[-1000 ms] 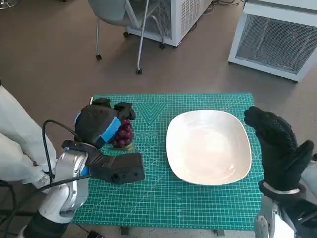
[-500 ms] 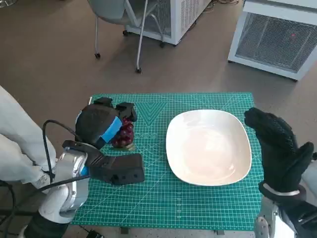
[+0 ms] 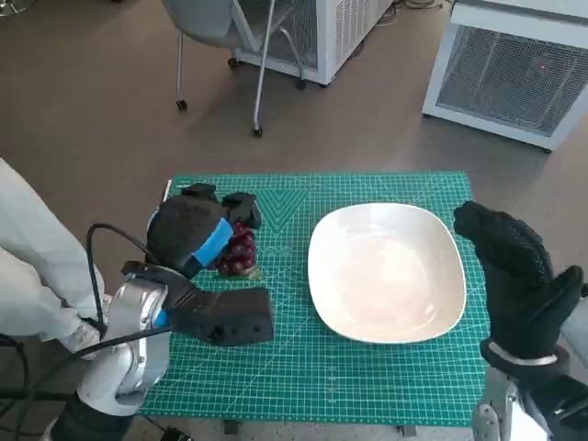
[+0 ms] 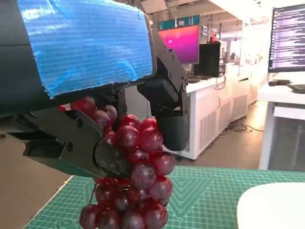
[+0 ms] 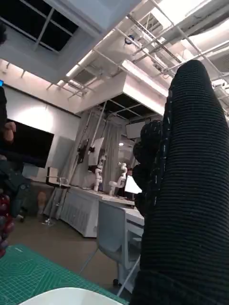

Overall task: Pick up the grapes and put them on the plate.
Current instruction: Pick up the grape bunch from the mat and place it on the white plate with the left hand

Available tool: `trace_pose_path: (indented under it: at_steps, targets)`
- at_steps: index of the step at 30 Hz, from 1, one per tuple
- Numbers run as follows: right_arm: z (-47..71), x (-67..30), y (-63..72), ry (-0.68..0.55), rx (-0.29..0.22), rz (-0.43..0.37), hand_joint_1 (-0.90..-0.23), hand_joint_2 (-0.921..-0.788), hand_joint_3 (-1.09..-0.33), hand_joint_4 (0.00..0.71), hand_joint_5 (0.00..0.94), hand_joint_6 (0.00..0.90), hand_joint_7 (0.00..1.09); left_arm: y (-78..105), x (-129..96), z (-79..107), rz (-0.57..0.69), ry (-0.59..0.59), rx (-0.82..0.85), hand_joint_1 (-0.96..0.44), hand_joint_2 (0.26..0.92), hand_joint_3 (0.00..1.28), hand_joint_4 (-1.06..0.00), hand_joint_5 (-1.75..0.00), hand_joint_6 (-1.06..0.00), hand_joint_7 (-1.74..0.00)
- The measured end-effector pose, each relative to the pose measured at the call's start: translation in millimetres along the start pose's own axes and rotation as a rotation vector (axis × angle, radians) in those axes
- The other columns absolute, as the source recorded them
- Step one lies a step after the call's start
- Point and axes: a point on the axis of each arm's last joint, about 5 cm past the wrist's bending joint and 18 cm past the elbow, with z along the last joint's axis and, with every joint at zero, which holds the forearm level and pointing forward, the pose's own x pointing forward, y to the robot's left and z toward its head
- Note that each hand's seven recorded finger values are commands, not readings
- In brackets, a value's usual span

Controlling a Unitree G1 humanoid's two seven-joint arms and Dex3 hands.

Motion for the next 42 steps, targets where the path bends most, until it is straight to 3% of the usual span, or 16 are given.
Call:
trace_pose_path:
  at_steps: [6,14,18,21,23,27,31,38,42]
  targets:
    - [-0.2,-0.3,-0.1,0.001,0.0,-0.001,-0.473,-0.921,-0.551,0.653,0.0,0.3,0.71,15.1,5.1,21.3,0.036,-0.067,-0.01,0.0,0.917,0.08,-0.64,-1.2,-0.64,-1.17]
    - [-0.8,-1.4,0.6,0.004,0.001,-0.003,-0.472,-0.921,-0.553,0.653,0.0,0.296,0.72,45.2,15.5,54.4,0.154,-0.232,-0.027,0.0,0.898,0.26,-0.48,-1.39,-0.49,-1.35]
    - [-1.1,-3.2,0.8,0.009,0.001,-0.006,-0.472,-0.921,-0.554,0.653,0.0,0.293,0.72,59.9,21.0,71.3,0.203,-0.343,-0.044,0.0,0.704,0.64,-0.43,-1.56,-0.48,-1.42]
    - [-1.1,-4.5,0.9,0.011,0.001,-0.009,-0.473,-0.921,-0.554,0.653,0.0,0.291,0.73,69.8,25.3,82.5,0.231,-0.417,-0.061,0.01,0.623,0.76,-0.42,-1.68,-0.59,-1.25]
    - [-0.9,-5.0,0.9,0.011,0.001,-0.01,-0.476,-0.921,-0.553,0.653,0.0,0.29,0.73,75.0,27.6,88.5,0.245,-0.456,-0.064,0.01,0.628,0.75,-0.42,-1.69,-0.59,-1.22]
    - [0.3,-7.2,0.4,0.01,-0.003,-0.016,-0.48,-0.921,-0.551,0.653,0.0,0.288,0.73,80.1,31.5,98.8,0.255,-0.508,-0.048,0.01,0.744,0.58,-0.42,-1.55,-0.48,-1.37]
    - [1.1,-10.3,0.0,0.014,-0.006,-0.024,-0.48,-0.921,-0.551,0.653,0.0,0.286,0.74,80.2,34.4,109.4,0.25,-0.514,-0.039,0.0,0.793,0.52,-0.4,-1.51,-0.42,-1.45]
    - [3.1,-13.9,0.7,0.014,-0.014,-0.039,-0.478,-0.921,-0.553,0.651,0.002,0.281,0.74,76.8,36.3,121.3,0.223,-0.507,-0.063,0.0,0.726,0.66,-0.38,-1.56,-0.39,-1.53]
    - [3.6,-16.6,1.4,0.019,-0.02,-0.05,-0.478,-0.921,-0.552,0.651,0.003,0.28,0.75,75.2,37.4,122.6,0.2,-0.514,-0.081,0.0,0.745,0.67,-0.34,-1.6,-0.34,-1.57]
